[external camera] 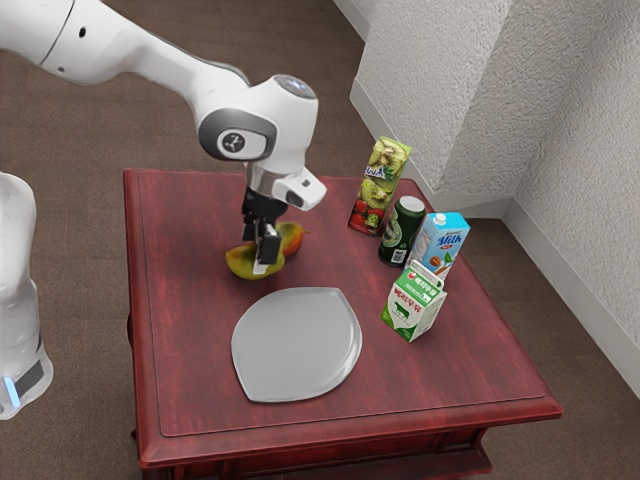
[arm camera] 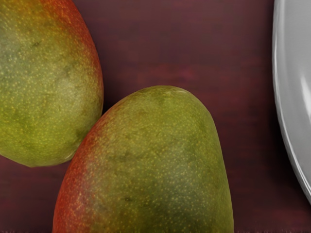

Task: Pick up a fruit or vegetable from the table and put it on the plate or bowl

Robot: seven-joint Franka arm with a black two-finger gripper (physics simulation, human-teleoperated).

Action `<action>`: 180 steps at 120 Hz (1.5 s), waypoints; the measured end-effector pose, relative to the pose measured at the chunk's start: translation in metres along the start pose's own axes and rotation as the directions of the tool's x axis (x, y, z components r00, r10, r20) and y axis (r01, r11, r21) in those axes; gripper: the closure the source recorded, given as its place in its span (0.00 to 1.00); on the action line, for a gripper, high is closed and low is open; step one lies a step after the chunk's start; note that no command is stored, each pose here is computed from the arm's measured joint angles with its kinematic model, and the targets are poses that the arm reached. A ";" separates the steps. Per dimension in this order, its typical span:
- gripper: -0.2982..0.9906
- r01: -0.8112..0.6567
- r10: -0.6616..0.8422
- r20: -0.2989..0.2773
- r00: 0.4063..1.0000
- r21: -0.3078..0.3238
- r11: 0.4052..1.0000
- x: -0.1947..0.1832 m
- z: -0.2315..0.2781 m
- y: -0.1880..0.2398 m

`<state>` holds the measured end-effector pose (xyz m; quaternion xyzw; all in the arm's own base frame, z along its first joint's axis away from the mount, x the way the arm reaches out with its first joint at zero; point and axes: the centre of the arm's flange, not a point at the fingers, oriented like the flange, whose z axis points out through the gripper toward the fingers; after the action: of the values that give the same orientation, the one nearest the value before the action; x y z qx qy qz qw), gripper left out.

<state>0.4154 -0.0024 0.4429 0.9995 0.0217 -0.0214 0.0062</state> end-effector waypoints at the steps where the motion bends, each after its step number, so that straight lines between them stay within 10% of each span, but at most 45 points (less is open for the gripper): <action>1: 0.23 0.000 0.000 0.001 1.000 0.000 1.000 0.000 0.000 0.000; 104: 0.23 0.003 -0.003 -0.009 1.000 -0.011 1.000 -0.003 0.018 0.000; 130: 0.45 0.018 -0.018 -0.013 1.000 -0.014 1.000 -0.002 0.018 0.001; 180: 0.45 0.028 -0.028 -0.046 0.999 -0.010 1.000 -0.003 0.006 0.005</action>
<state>0.4124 -0.0074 0.4374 0.9993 0.0360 0.0015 0.0101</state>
